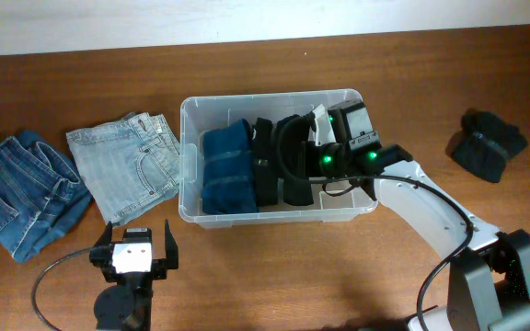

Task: Pack container
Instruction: 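Carry the black garment into the container beside the teal sweater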

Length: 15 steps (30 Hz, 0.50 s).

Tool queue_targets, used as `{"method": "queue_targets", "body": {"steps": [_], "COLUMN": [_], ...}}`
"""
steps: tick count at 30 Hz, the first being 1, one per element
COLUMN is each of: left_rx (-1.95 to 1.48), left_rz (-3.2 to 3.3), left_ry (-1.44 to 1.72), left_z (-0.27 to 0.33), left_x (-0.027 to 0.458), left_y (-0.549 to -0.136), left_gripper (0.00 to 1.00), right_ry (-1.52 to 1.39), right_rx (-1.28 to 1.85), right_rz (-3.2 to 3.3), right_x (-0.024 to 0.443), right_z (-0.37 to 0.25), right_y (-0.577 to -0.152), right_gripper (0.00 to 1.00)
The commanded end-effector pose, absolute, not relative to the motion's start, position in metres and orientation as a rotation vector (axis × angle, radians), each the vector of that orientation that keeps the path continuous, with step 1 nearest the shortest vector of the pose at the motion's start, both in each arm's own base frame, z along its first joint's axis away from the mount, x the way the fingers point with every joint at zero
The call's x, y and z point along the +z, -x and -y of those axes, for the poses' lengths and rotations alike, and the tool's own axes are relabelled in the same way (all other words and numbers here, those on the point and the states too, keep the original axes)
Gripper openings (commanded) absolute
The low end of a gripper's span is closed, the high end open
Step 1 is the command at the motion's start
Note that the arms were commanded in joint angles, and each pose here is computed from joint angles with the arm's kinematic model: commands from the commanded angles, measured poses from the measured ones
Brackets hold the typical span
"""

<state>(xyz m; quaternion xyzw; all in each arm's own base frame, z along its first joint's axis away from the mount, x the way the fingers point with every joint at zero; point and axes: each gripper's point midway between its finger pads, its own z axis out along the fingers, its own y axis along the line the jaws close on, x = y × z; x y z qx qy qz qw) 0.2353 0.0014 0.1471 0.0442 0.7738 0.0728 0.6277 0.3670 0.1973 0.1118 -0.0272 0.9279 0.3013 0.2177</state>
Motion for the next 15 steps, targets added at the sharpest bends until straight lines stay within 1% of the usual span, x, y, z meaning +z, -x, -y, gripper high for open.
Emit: {"method": "queue_targets", "body": {"steps": [1, 3, 5, 6, 11, 13, 15], "left_rx": [0.170, 0.170, 0.170, 0.170, 0.170, 0.170, 0.170], "left_rz": [-1.768, -1.769, -1.769, -1.769, -1.769, -1.769, -1.769], "left_ry": [-0.115, -0.115, -0.115, -0.115, -0.115, -0.115, -0.115], "left_z": [-0.001, -0.001, -0.001, -0.001, -0.001, -0.001, -0.001], "left_x": [0.147, 0.147, 0.147, 0.147, 0.147, 0.147, 0.147], "left_y": [-0.236, -0.236, -0.236, -0.236, -0.236, -0.236, -0.236], "left_gripper": [1.00, 1.00, 1.00, 1.00, 1.00, 1.00, 1.00], "right_ry": [0.142, 0.139, 0.146, 0.155, 0.153, 0.190, 0.221], "right_rx": [0.775, 0.755, 0.746, 0.743, 0.665, 0.639, 0.624], "right_rz": [-2.543, -2.548, -2.550, -2.547, -2.548, -2.539, -2.532], "right_x": [0.116, 0.115, 0.114, 0.114, 0.110, 0.110, 0.110], "right_z": [-0.198, -0.195, -0.195, -0.195, -0.186, -0.185, -0.184], "right_y": [-0.374, -0.374, -0.374, -0.374, -0.378, -0.379, -0.379], "right_gripper": [0.15, 0.28, 0.37, 0.45, 0.72, 0.79, 0.82]}}
